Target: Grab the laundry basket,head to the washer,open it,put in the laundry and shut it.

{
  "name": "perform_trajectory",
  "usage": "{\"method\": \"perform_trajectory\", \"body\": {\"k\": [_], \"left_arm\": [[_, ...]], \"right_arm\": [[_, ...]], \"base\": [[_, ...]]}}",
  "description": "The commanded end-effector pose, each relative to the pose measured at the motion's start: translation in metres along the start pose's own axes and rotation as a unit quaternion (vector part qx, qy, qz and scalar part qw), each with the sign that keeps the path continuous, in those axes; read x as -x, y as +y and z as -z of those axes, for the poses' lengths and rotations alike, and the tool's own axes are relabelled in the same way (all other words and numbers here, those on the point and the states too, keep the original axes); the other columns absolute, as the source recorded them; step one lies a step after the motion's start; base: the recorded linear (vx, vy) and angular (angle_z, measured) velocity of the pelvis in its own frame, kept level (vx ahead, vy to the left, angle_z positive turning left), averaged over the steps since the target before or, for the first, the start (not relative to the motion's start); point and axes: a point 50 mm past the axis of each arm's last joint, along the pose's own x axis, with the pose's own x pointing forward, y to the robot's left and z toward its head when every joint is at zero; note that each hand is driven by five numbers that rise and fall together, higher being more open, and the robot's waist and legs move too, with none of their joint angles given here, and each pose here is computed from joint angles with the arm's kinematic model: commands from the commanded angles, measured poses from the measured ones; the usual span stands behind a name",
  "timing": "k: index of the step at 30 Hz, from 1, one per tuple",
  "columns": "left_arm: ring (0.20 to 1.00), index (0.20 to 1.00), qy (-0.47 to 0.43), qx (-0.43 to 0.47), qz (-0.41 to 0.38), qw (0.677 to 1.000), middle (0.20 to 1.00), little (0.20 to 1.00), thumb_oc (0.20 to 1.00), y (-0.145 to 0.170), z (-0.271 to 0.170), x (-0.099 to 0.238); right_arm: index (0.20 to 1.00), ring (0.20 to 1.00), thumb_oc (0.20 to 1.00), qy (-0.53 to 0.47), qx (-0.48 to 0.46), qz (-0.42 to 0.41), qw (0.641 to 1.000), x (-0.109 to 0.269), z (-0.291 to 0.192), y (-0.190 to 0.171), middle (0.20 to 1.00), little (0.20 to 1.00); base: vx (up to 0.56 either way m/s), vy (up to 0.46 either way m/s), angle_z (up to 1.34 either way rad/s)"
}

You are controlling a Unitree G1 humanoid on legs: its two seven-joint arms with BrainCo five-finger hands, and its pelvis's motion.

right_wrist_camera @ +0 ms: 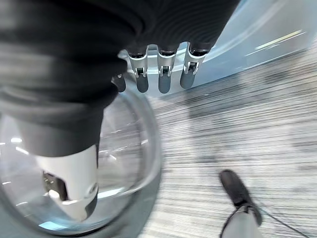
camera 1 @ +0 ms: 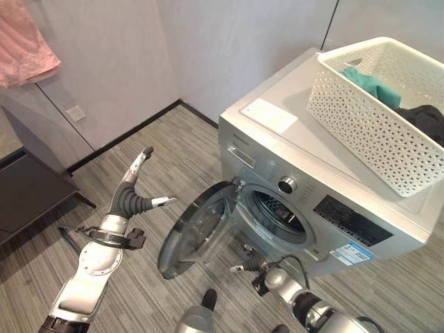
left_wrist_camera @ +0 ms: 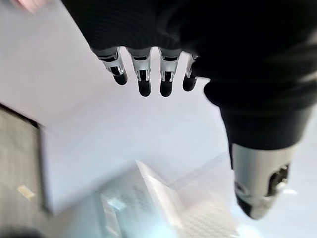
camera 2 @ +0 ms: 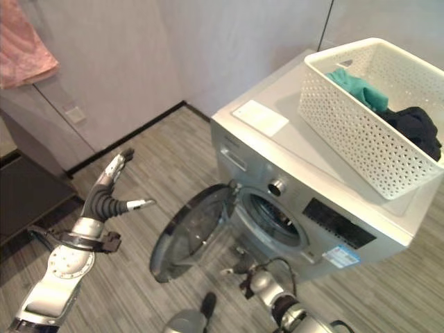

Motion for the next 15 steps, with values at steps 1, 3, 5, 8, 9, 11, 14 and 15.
{"method": "perform_trajectory", "body": {"k": [1,3,5,8,9,11,14,15], "left_arm": [[1.000,1.000,0.000,0.149,0.198,0.969,1.000,1.000,1.000,-0.018,-0.011,-0.001],[1.000,1.000,0.064,0.189,0.259,0.945,1.000,1.000,1.000,-0.017,0.001,0.007],[1.000,1.000,0.111,0.208,0.301,0.924,1.000,1.000,1.000,-0.019,0.010,0.014],[1.000,1.000,0.241,0.250,0.335,0.876,1.000,1.000,1.000,-0.023,0.052,0.038],[1.000,1.000,0.330,0.259,0.324,0.848,1.000,1.000,1.000,-0.023,0.087,0.061],[1.000,1.000,0.404,0.214,0.334,0.824,1.000,1.000,1.000,-0.021,0.114,0.081],[1.000,1.000,0.463,0.073,0.370,0.802,1.000,1.000,1.000,-0.013,0.141,0.092],[1.000,1.000,0.469,0.016,0.377,0.798,1.000,1.000,1.000,-0.012,0.150,0.092]], "right_arm": [[1.000,1.000,1.000,-0.041,0.041,-0.034,0.998,-0.001,-0.015,0.003,1.000,1.000],[1.000,1.000,1.000,-0.036,0.051,-0.053,0.997,0.002,-0.004,0.009,1.000,1.000],[1.000,1.000,1.000,-0.029,0.059,-0.069,0.995,0.005,0.006,0.013,1.000,1.000],[1.000,1.000,1.000,-0.017,0.070,-0.093,0.993,0.012,0.023,0.019,1.000,1.000],[1.000,1.000,1.000,-0.016,0.074,-0.097,0.992,0.014,0.028,0.018,1.000,1.000],[1.000,1.000,1.000,-0.009,0.071,-0.088,0.994,0.016,0.033,0.011,1.000,1.000],[1.000,1.000,1.000,0.006,0.073,-0.071,0.995,0.017,0.040,0.002,1.000,1.000],[1.000,1.000,1.000,0.013,0.071,-0.066,0.995,0.016,0.042,0.000,1.000,1.000]], "base": [[0.04,0.023,-0.35],[0.07,0.025,-0.42],[0.07,0.018,-0.42],[0.05,0.015,-0.52],[0.03,0.003,-0.29],[0.03,0.006,-0.24],[0.02,0.028,-0.16],[0.01,0.027,-0.16]]}}
